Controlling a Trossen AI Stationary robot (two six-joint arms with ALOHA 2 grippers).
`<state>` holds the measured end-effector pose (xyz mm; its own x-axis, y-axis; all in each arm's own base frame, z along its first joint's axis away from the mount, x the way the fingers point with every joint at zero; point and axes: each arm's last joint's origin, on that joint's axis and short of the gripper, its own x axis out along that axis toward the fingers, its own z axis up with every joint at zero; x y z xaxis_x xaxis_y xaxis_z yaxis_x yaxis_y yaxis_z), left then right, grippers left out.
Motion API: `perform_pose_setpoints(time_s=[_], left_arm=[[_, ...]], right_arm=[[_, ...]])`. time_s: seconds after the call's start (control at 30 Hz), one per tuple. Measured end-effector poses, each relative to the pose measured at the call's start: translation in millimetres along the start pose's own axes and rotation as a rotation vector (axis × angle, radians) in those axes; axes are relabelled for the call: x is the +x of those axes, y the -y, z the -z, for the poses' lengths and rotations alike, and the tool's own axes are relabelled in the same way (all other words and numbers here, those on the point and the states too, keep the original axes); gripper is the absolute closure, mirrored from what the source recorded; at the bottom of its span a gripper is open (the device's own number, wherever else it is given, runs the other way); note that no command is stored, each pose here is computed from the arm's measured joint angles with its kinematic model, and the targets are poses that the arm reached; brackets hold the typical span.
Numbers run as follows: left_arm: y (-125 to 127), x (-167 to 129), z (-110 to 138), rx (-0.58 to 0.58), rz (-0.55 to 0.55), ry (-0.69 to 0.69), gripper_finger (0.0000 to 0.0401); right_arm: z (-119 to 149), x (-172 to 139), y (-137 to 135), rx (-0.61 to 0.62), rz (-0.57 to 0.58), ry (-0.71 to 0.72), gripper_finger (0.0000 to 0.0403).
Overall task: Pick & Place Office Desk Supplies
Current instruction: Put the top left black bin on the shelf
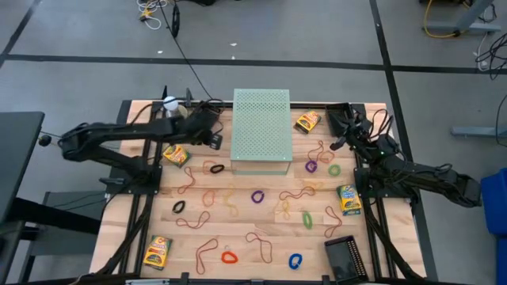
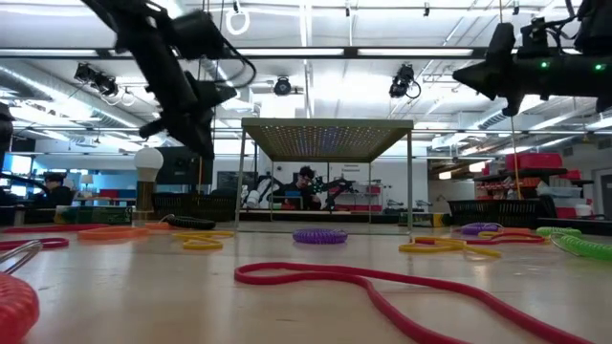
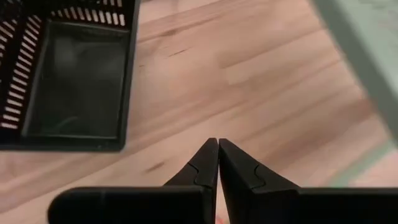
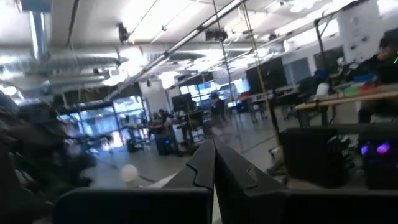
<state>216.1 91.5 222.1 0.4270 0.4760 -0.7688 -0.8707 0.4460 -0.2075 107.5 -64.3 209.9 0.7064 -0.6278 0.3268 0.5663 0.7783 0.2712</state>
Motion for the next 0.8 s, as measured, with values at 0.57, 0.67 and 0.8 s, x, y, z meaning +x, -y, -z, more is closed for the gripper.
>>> perform_pose_setpoints(time_s=[0.57,0.67,0.8], left_arm=[[-15.8,64.5,-27.9,0.077,-0.246,-0.113,0.0249],[-18.7,71.5,-28.8,0.114,-0.254,-0.123,0.0247],[-22.1,80.6,-28.2,0.161,-0.259,-0.15,0.0264]], right_arm=[[-17.4,45.6,-21.7,-0.067,0.09,-0.581,0.0384],[-26.1,55.2,-26.0,-0.101,0.092,-0.6,0.0378],[-32.5,63.1,-28.8,-0.112,0.105,-0.581,0.0377]])
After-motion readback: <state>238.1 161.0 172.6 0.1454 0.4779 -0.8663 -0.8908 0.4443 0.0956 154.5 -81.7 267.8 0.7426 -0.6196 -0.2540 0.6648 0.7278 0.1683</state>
